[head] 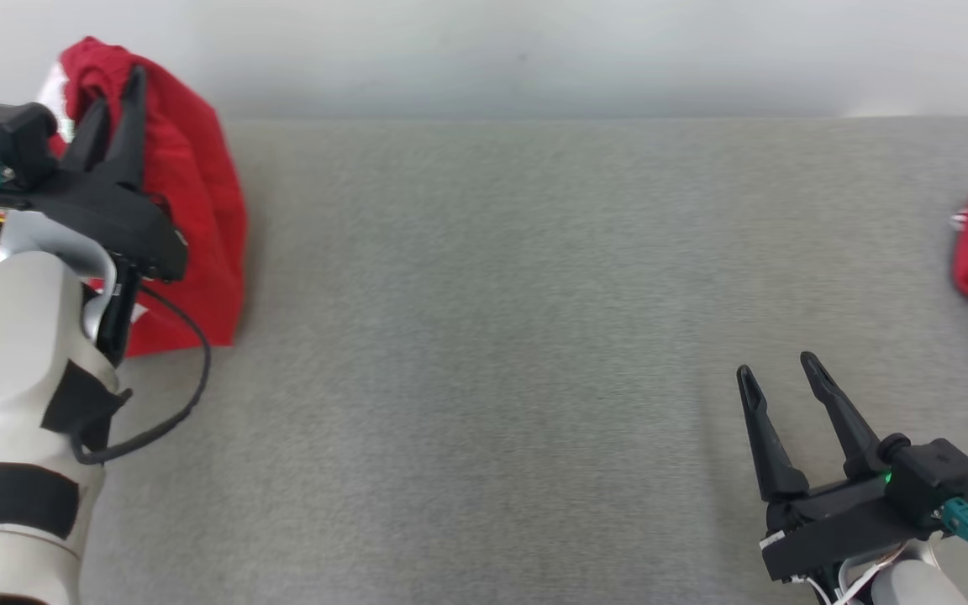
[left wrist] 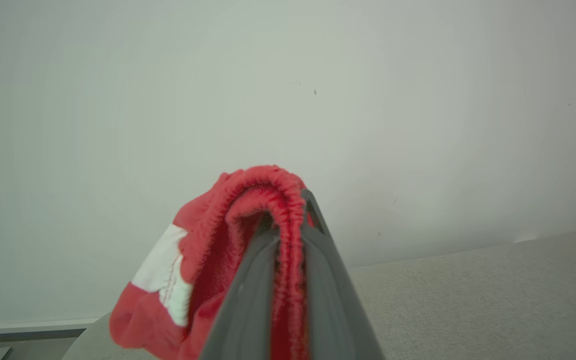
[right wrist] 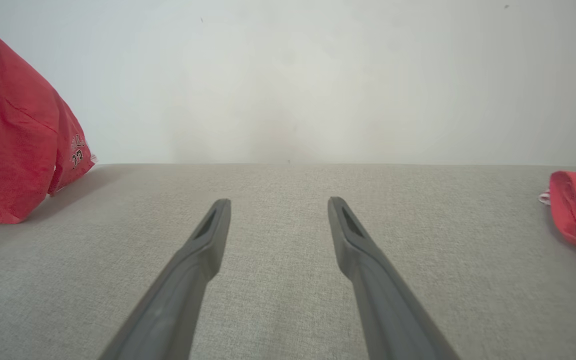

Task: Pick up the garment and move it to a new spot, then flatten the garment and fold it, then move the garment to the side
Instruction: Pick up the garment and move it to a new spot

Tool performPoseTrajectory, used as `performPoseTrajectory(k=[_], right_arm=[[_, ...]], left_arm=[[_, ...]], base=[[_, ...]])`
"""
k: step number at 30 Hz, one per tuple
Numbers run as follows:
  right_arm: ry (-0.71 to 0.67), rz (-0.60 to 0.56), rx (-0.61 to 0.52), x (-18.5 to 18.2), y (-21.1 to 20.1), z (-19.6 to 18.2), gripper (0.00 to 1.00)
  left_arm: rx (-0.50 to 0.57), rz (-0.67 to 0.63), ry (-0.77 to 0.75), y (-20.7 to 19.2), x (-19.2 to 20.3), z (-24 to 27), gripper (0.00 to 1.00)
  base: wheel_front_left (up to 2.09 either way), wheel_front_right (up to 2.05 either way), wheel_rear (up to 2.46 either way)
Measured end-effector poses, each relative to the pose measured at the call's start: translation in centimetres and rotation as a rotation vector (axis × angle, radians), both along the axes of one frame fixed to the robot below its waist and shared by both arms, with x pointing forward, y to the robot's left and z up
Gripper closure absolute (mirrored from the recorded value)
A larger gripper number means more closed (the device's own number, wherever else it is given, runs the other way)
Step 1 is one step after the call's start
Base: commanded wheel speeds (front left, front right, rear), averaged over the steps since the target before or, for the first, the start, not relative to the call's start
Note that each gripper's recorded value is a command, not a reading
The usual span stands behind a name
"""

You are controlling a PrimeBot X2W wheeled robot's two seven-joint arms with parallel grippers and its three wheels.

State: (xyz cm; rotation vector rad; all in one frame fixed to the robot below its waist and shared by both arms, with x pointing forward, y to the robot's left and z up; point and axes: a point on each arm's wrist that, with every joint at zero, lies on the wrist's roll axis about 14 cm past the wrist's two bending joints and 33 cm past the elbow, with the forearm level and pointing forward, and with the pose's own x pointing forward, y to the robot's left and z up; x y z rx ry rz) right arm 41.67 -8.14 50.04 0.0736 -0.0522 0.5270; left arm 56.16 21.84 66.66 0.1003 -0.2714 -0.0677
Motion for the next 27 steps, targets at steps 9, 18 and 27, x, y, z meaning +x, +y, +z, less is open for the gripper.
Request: performPoseTrajectory(k=[9,18,27], right_arm=[[-0.038,-0.139,0.008,-2.6,-4.2,1.9,0.00],[-0.074,-0.301,0.012,-5.5,-9.1,3.5,0.00],[-0.090,-0.436,0.017,-8.4,-12.9,4.1,0.00]], left_arm=[[0.012,-0.230,-0.109,-9.7,-0.6,4.5,1.00],[0.026,-0.470,-0.186,-19.9,-2.8,7.2,1.00],[0.068,-0.711,-0.309,-28.8,-7.7,9.1,1.00]], base=[[0.00,0.00,0.00],[0.00,0.00,0.00],[0.00,0.00,0.00]])
